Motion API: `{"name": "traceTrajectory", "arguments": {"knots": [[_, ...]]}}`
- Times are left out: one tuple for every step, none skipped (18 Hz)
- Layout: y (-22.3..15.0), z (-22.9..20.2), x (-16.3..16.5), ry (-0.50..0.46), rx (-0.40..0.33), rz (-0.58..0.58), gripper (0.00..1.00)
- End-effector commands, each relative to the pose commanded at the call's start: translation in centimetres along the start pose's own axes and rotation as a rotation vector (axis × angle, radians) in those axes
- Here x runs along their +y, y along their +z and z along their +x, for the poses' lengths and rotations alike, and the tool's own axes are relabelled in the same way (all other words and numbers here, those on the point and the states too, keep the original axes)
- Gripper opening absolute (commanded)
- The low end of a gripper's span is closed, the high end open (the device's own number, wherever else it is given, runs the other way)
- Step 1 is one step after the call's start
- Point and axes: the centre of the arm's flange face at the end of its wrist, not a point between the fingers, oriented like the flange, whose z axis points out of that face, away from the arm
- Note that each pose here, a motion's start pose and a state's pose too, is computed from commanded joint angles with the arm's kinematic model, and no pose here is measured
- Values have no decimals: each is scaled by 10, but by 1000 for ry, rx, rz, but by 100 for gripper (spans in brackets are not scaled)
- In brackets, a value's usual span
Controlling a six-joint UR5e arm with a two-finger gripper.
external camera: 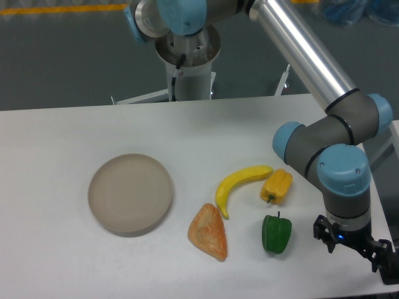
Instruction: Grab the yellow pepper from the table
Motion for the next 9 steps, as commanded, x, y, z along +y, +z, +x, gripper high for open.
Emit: {"name": "traceTrajectory", "arguments": {"knots": [[1,0,0,-1,1,-1,100],[0,1,0,-1,1,-1,100],[-1,0,0,-2,1,1,100],[-2,2,1,-2,4,-2,100],[-2,3,2,-4,4,-5,100],[-4,4,1,-11,5,-3,100],[-3,4,0,-28,6,0,100],[-1,5,-1,-50,7,-2,100],[0,8,-4,-63,10,-4,100]]}}
